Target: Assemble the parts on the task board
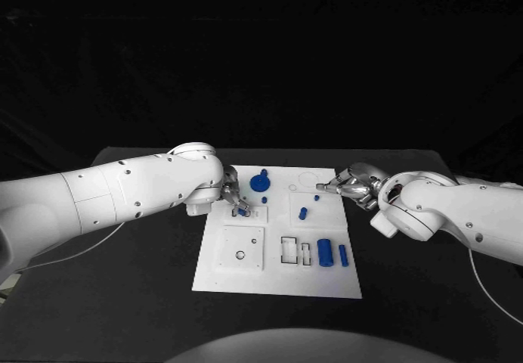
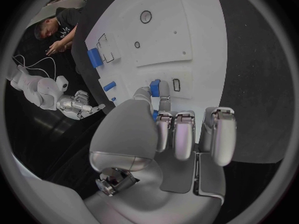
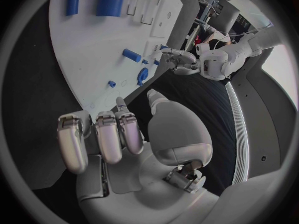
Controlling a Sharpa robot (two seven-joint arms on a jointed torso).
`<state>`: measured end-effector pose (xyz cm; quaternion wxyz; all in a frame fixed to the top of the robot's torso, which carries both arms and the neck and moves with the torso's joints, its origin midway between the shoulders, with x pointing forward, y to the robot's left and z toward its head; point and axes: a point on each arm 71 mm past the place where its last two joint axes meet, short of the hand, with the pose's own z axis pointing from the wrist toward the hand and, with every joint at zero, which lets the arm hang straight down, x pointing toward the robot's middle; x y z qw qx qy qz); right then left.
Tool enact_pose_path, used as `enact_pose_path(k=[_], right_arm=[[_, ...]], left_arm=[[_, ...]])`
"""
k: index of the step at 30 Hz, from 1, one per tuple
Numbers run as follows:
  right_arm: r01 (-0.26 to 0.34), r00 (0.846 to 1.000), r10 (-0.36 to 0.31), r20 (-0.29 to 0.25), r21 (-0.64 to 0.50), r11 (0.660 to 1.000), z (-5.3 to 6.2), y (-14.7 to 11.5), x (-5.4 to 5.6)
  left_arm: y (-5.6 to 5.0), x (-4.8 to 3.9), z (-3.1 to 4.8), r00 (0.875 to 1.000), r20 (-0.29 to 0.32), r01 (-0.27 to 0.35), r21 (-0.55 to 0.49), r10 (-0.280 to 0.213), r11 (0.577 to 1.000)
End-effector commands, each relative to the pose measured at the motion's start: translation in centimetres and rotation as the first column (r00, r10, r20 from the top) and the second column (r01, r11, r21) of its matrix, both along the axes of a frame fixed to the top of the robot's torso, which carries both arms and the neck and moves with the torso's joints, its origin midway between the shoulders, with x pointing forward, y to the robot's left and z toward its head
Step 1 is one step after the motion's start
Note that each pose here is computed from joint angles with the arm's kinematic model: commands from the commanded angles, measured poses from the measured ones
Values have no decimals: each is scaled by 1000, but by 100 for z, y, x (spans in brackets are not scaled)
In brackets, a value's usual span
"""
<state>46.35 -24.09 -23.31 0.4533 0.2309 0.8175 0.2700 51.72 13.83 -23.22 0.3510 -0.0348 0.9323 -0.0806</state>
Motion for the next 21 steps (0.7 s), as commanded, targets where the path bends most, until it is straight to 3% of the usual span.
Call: enact_pose_path(k=[1,21], right_arm=[[-17,1000,17,-8,-5,1000,-15,15,-7],[-20,1000,20,-12,-2,1000,-30,22,-16]], left_arm=[[-16,3,3,1000,-7,15,53,-15,998],[-65,33,-36,999,38,11,45,-13,999]])
